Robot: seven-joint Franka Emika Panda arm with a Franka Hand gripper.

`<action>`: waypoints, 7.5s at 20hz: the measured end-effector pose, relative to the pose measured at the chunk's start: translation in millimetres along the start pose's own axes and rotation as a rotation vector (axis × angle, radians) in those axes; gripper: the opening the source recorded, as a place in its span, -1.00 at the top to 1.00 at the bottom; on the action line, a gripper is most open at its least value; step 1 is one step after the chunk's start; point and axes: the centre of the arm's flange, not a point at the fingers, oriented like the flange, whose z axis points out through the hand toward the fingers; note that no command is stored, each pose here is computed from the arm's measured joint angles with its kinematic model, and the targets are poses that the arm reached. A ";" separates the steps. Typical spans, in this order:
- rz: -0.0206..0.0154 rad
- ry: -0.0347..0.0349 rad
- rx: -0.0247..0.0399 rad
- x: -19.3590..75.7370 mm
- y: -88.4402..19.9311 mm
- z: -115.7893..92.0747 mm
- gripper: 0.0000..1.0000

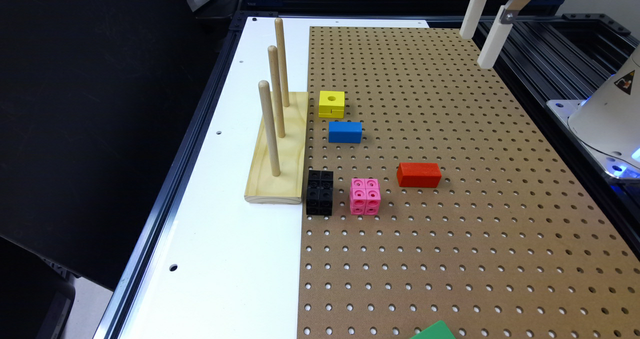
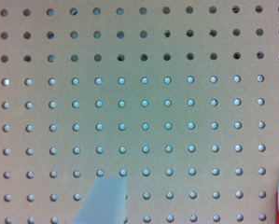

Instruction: Pick up narrow blue stick.

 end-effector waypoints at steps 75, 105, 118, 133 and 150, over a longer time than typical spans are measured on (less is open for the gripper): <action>-0.0194 0.0159 0.0127 79.7 -90.5 -4.1 -1.00; -0.0285 0.0163 0.0228 92.5 -119.4 37.0 -1.00; -0.0308 0.0201 0.0321 96.9 -132.3 57.5 -1.00; -0.0304 0.0059 0.0243 101.0 -137.8 91.3 -1.00; -0.0337 0.0096 0.0411 106.5 -156.4 114.3 -1.00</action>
